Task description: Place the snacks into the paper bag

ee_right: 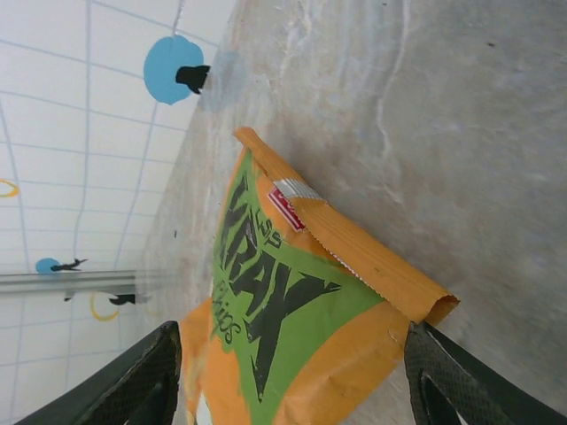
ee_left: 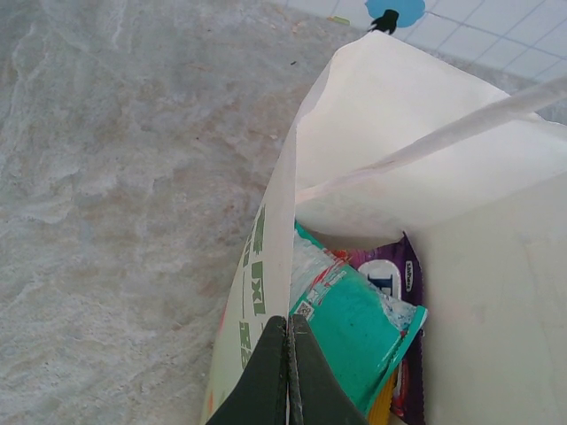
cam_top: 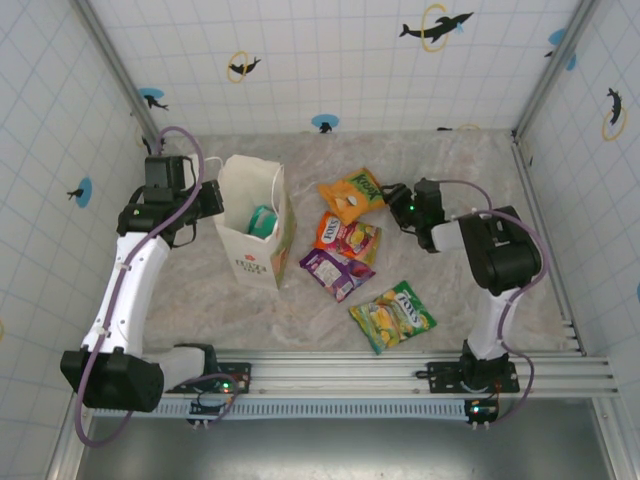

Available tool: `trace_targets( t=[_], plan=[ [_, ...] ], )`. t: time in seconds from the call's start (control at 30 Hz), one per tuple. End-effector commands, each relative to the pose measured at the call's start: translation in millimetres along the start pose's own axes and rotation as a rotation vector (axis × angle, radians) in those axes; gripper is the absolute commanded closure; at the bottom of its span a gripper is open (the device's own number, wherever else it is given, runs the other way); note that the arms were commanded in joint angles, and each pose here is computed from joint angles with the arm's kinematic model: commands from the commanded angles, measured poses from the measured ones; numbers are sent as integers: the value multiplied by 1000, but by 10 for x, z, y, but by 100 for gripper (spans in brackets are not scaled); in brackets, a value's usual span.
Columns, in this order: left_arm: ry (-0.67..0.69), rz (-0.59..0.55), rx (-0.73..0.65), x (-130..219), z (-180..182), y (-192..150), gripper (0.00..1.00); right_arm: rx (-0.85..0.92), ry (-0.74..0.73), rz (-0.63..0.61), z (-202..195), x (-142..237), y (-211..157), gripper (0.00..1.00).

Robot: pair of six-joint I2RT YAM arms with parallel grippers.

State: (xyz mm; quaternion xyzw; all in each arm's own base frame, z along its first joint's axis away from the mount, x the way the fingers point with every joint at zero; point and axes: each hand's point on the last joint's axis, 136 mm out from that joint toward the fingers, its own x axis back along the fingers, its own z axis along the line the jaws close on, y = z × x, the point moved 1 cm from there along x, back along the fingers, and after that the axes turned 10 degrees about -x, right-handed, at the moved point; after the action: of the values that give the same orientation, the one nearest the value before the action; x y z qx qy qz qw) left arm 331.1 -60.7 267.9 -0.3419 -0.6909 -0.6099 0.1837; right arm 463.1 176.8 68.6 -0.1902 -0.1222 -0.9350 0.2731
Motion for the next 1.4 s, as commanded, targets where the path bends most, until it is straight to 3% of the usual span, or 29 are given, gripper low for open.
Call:
trace_targets(
  t=[0.0, 0.57, 0.63, 0.77, 0.83, 0.93, 1.07, 1.37],
  plan=[
    [-15, -16, 23, 5, -39, 29, 100, -33, 50, -33, 104, -103, 91, 33],
    [-4, -9, 22, -20, -19, 47, 100, -66, 34, 1, -84, -545, 94, 38],
    [-4, -9, 22, -28, -18, 48, 100, -72, 39, 4, -98, -603, 95, 42],
    [-5, -7, 24, -30, -21, 46, 100, -74, 57, 12, -119, -627, 130, 65],
    [5, -5, 23, -30, -4, 39, 100, -72, 75, 7, -97, -581, 149, 81],
    [18, -3, 22, -37, 20, 34, 100, -42, 103, 4, 27, -507, 164, 92],
    [15, 5, 25, -62, 20, 14, 100, -2, 170, -10, 282, -335, 183, 100],
    [4, -20, 31, -15, -8, 62, 100, 199, 258, -83, 1123, 268, 194, 100]
  ],
)
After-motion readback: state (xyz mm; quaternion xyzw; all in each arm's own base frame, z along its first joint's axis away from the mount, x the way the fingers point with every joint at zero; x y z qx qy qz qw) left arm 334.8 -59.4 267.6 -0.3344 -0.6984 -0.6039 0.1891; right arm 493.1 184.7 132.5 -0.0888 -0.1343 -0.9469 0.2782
